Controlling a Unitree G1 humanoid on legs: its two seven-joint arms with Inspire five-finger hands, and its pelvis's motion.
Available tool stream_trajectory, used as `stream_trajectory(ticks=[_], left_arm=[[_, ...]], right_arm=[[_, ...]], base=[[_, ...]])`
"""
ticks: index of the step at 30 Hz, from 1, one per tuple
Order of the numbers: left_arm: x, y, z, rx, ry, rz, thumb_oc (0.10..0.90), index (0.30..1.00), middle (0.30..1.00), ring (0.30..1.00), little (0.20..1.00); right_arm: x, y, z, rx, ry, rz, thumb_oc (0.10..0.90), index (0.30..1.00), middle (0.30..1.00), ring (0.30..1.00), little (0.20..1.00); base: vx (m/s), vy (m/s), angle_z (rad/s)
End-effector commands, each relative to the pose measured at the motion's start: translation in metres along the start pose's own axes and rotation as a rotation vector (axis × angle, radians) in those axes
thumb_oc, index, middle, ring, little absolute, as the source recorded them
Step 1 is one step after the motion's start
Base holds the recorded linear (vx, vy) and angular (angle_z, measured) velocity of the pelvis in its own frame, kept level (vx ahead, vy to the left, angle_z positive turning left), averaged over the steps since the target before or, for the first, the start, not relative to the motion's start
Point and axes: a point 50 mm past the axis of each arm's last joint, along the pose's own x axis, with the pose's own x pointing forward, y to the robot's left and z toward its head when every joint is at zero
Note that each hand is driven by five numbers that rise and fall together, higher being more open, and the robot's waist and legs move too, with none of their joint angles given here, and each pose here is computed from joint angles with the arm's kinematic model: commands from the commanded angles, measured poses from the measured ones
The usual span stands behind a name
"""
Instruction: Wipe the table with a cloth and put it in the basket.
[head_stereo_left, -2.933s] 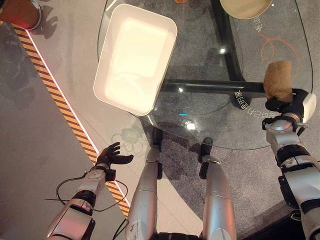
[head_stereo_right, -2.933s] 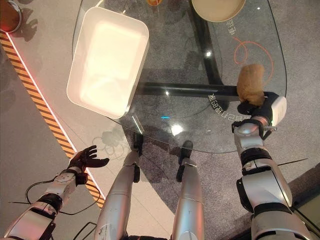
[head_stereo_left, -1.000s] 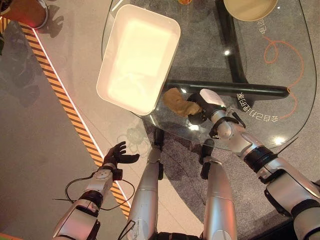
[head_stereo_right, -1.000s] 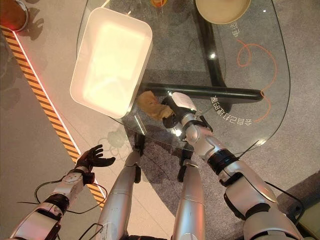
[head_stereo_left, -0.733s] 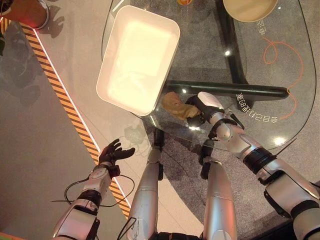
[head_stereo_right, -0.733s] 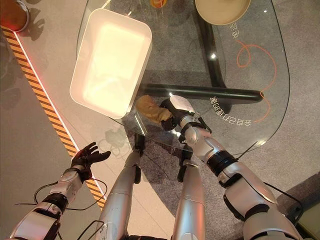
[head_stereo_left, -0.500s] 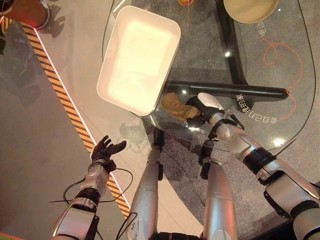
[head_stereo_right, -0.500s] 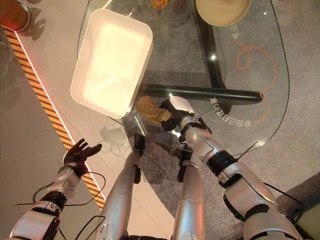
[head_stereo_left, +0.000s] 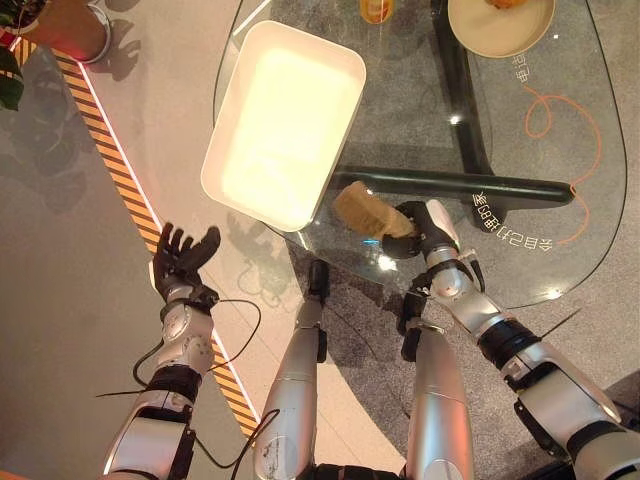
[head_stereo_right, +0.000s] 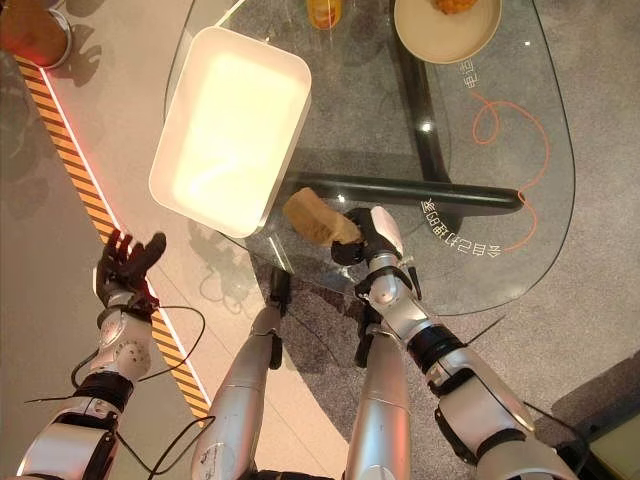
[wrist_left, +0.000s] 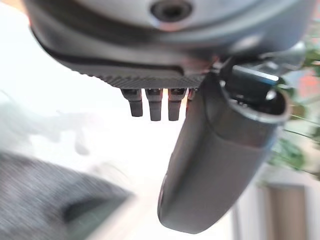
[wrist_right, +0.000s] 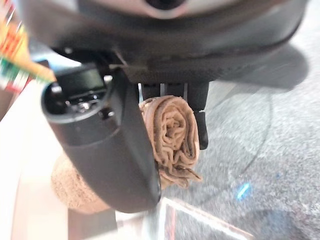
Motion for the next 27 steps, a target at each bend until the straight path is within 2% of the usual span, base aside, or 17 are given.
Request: stream_trajectory(ticks=[1,15,27], left_arm=[[0.009,0.001,0.043,-0.057,-0.218,0.014,0.8,0.9,0.9,0.9,0.9],[-0.009,-0.034,0.068,-0.18,-0.342,-0.242,0.8,0.9,0.9,0.9,0.9],[-0.026,-0.062,0.065,-0.322,-0.259,-0.518,0.8,0.9,0.9,0.9,0.9]], right_arm=[[0.002,-0.03,0.05,0.116,-0.253,-0.175,0.1,0.3,0.3,0.3,0.2],[-0.02,-0.067,0.072,0.196,-0.471,-0.315,0.1,0.3,0.3,0.3,0.2],[-0.044,-0.073,0.113,0.267,-0.726,-0.306,0.1,0.3,0.3,0.3,0.2]], base=[[0.0,0.0,0.0],[0.0,0.0,-0.01],[0.0,0.0,0.0]])
